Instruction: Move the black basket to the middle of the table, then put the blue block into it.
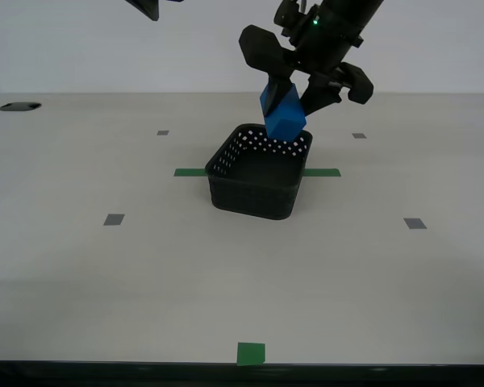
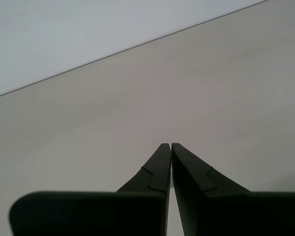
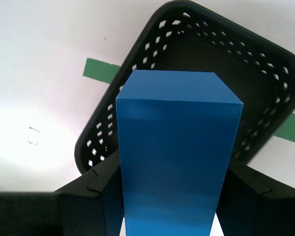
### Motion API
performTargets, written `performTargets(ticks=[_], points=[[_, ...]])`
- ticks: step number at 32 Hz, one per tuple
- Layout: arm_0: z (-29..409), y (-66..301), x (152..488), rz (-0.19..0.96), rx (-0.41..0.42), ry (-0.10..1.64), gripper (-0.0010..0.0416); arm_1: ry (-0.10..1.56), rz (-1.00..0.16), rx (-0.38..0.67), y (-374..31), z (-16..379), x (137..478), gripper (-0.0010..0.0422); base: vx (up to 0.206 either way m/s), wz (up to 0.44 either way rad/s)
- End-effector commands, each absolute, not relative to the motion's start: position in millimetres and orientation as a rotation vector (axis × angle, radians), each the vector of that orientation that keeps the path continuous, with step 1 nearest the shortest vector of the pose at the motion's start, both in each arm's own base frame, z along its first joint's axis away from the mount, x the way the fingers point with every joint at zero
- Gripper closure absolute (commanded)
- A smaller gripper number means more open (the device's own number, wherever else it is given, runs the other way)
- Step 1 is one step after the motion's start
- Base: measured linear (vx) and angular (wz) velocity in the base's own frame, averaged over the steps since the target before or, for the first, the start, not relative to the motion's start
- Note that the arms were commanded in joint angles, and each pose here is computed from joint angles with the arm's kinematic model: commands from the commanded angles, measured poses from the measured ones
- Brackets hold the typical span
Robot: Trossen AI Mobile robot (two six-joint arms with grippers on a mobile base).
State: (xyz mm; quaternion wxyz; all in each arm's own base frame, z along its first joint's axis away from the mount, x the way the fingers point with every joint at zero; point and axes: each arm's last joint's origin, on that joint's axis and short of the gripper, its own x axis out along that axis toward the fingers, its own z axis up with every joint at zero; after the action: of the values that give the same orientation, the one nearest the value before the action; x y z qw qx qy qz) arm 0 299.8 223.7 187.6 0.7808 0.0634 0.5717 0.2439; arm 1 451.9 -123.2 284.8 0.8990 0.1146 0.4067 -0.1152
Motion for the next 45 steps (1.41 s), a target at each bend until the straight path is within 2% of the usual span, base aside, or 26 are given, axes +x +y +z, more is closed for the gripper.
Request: performTargets(ticks=[1, 6, 8, 10, 19, 22, 24, 45], points=[[174.7, 229.9, 308.3, 0.543, 0.149, 1.203, 0.0406, 0.845, -0.24, 0.238, -123.1, 284.8, 451.6, 0.0412, 0.0, 0.0], [170.5, 235.2, 315.6, 0.585, 0.143, 1.133, 0.0405, 0.855, -0.24, 0.239, -122.9, 284.1, 450.9, 0.0412, 0.0, 0.0], [171.2, 235.9, 316.5, 0.595, 0.141, 1.118, 0.0397, 0.856, -0.24, 0.239, -122.9, 284.1, 450.9, 0.0412, 0.0, 0.0], [172.0, 237.1, 316.2, 0.636, 0.153, 1.121, 0.0371, 0.856, -0.24, 0.239, -122.9, 284.1, 450.9, 0.0412, 0.0, 0.0], [171.9, 237.1, 316.0, 0.645, 0.149, 1.123, 0.0111, 0.856, -0.24, 0.238, -122.7, 284.1, 450.9, 0.0412, 0.0, 0.0], [172.0, 237.2, 316.1, 0.645, 0.149, 1.122, 0.0049, 0.856, -0.24, 0.238, -122.9, 284.1, 450.8, 0.0412, 0.0, 0.0], [172.0, 237.2, 316.1, 0.645, 0.149, 1.122, 0.0023, 0.856, -0.24, 0.238, -122.7, 284.1, 450.9, 0.0412, 0.0, 0.0], [171.9, 237.2, 316.0, 0.645, 0.149, 1.122, 0.0019, 0.841, -0.239, 0.236, -123.0, 285.2, 451.9, 0.0412, 0.0, 0.0]])
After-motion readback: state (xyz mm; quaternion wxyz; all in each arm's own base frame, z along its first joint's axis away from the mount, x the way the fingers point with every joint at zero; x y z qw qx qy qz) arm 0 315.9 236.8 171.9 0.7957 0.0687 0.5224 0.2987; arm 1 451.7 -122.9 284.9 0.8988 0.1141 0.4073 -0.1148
